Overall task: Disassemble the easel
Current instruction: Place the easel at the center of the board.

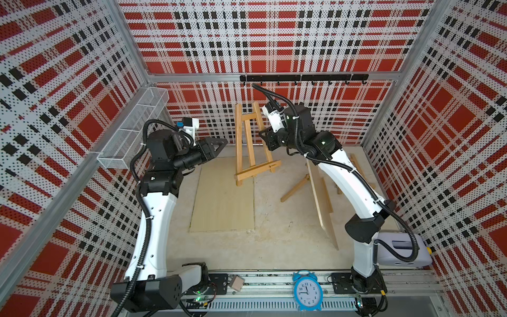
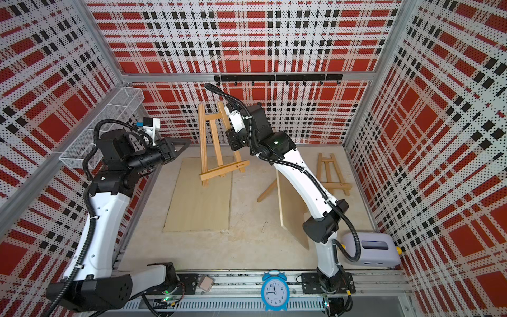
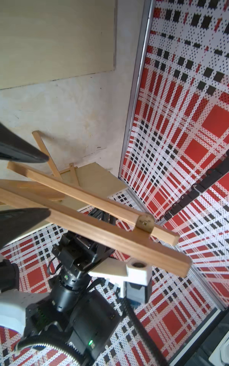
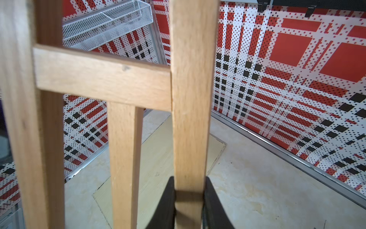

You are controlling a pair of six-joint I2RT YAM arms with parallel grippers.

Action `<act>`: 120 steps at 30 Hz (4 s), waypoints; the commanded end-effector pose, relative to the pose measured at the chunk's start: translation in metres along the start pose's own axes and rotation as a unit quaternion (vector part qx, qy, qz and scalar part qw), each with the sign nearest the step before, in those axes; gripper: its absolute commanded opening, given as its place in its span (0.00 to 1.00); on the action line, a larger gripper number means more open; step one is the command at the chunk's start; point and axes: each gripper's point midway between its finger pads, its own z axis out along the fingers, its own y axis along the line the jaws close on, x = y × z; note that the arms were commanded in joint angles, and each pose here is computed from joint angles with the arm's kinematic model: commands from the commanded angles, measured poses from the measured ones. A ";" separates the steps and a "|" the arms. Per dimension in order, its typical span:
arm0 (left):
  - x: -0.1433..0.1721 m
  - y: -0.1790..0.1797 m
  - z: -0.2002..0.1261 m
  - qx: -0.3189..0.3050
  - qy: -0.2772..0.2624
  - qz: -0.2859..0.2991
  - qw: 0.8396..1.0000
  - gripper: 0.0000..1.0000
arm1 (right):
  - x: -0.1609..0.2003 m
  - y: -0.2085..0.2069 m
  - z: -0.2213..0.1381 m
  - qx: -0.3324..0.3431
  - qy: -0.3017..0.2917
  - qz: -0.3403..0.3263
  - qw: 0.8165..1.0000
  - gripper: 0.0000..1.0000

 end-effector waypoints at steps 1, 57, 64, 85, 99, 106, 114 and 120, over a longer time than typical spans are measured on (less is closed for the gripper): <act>0.009 -0.017 0.008 0.039 0.027 0.014 0.999 0.41 | -0.039 0.008 -0.014 -0.025 -0.065 0.015 0.997 0.00; 0.010 0.044 0.085 -0.026 0.136 0.002 0.990 0.00 | -0.064 -0.023 -0.049 -0.005 -0.101 0.017 0.995 0.55; 0.014 0.067 0.131 0.009 0.169 -0.025 0.985 0.00 | -0.079 -0.054 -0.103 0.073 -0.136 0.003 0.988 0.53; 0.060 0.191 0.253 0.052 0.237 -0.114 0.963 0.00 | -0.052 -0.088 -0.140 0.173 -0.116 0.030 0.978 0.54; 0.112 0.236 0.310 0.106 0.251 -0.186 0.944 0.00 | -0.044 -0.099 -0.127 0.197 -0.079 0.033 0.977 0.54; 0.135 0.250 0.331 0.102 0.260 -0.207 0.938 0.00 | -0.042 -0.104 -0.127 0.210 -0.069 0.032 0.975 0.54; 0.145 0.271 0.331 0.082 0.260 -0.227 0.935 0.00 | -0.038 -0.111 -0.127 0.221 -0.061 0.030 0.973 0.55; 0.158 0.290 0.329 0.066 0.268 -0.251 0.928 0.00 | -0.039 -0.111 -0.123 0.217 -0.060 0.023 0.974 0.56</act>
